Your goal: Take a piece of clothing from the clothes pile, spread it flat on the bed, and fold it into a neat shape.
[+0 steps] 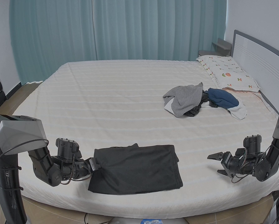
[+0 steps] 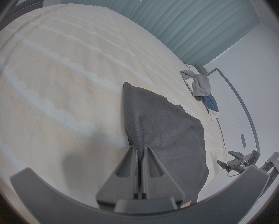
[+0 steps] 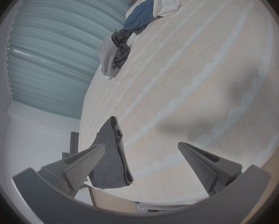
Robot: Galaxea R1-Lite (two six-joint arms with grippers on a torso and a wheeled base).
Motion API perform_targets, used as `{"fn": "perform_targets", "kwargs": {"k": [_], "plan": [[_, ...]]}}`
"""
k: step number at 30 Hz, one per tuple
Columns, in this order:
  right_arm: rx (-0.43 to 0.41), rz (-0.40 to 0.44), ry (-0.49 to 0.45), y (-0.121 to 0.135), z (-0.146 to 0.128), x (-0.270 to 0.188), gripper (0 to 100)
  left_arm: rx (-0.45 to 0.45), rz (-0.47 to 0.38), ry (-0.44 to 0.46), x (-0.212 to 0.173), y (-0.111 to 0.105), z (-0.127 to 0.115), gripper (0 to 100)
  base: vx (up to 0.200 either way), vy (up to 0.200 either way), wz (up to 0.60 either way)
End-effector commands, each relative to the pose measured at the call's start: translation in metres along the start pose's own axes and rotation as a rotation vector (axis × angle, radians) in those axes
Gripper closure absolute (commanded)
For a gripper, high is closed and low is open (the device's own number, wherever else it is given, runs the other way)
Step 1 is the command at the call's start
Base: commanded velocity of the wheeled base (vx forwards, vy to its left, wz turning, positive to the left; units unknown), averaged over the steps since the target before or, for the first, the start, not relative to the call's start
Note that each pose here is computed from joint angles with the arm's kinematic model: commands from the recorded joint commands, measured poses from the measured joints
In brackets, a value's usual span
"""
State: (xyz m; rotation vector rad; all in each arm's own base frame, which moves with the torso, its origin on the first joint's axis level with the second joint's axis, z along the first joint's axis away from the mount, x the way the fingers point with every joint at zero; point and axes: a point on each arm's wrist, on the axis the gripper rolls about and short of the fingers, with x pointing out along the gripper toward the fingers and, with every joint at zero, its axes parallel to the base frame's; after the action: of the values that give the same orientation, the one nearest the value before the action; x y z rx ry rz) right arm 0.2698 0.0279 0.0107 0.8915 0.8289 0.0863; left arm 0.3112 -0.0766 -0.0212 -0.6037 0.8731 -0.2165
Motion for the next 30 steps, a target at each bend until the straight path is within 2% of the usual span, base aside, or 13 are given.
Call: {"fn": "perform_targets", "kwargs": {"k": [1, 9, 30], "plan": [[0.002, -0.005, 0.006, -0.0016, -0.0009, 0.0013, 0, 0.001, -0.001, 0.001, -0.0006, -0.0004, -0.0005, 100, 0.000, 0.000, 0.00], [0.006, -0.014, 0.011, -0.0039, -0.0017, 0.0038, 0, -0.008, 0.031, -0.028, -0.0005, 0.0021, 0.0027, 100, 0.000, 0.000, 0.00], [-0.001, -0.006, 0.017, -0.0015, -0.0023, 0.0069, 0, -0.022, 0.044, -0.044, -0.0076, 0.0067, 0.0061, 100, 0.000, 0.200, 0.00]]}}
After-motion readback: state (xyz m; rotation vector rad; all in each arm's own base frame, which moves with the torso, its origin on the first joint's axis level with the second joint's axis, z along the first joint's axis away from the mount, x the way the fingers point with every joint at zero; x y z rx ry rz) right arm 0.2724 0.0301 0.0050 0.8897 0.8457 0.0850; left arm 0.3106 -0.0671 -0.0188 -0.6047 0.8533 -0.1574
